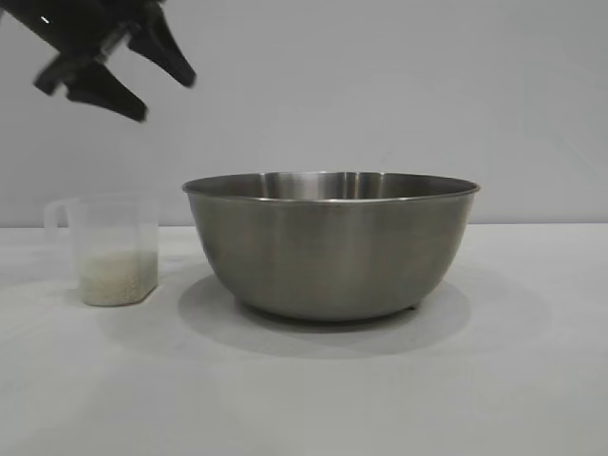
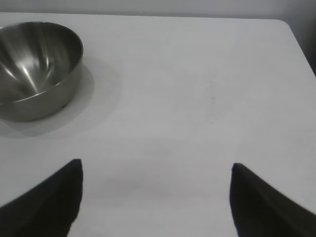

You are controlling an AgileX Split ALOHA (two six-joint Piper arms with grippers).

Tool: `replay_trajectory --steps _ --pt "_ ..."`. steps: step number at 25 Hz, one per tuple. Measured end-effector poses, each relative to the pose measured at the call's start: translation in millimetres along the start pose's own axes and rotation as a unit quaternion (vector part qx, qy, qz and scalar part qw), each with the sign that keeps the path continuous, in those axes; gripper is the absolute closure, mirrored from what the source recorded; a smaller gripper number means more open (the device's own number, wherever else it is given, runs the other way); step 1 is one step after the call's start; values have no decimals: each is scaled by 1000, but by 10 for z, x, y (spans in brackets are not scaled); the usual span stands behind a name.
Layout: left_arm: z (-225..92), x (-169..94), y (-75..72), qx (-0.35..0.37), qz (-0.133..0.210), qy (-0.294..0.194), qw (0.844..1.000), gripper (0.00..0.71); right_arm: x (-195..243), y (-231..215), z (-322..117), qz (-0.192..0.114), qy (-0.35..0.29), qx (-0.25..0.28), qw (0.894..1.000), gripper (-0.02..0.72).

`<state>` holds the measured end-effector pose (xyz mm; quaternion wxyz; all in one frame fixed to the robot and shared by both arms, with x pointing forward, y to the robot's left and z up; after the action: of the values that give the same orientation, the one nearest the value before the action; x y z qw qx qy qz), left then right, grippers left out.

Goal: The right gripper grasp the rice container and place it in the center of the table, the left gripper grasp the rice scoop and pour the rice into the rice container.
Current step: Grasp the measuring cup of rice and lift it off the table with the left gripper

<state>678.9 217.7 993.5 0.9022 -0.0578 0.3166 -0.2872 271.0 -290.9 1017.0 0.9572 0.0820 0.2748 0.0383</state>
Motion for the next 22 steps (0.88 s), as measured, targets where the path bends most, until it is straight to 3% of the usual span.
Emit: replay_trajectory --steps 3,5,10,13,17,20,22 --pt "23 -297 55 -11 8 23 1000 205 0 0 0 0 0 0 1000 130" --pt "-29 -420 -30 -36 -9 57 998 205 0 0 0 0 0 0 1000 130" --pt "-259 -608 -389 -72 -100 166 979 205 0 0 0 0 0 0 1000 130" --pt "-420 -691 -473 -55 -106 233 965 205 0 0 0 0 0 0 1000 130" --pt "-652 -768 -312 -35 -24 325 945 205 0 0 0 0 0 0 1000 130" --pt "-758 -907 -108 -27 72 378 922 205 0 0 0 0 0 0 1000 130" --pt "-763 -979 13 -26 126 387 913 205 0 0 0 0 0 0 1000 130"
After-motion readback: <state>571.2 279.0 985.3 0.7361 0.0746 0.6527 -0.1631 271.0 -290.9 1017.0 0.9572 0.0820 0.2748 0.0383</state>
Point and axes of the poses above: a point on each arm's last joint axis where the gripper is mounted, x pointing out along that axis toward the gripper, y along the wrist's bending axis when the last joint is at zero, z = x × y, the point moved 5 cm from there along x, pointing out along that axis toward the gripper, and after that the axes turned 11 degrees about x, right-handed, at the moved point
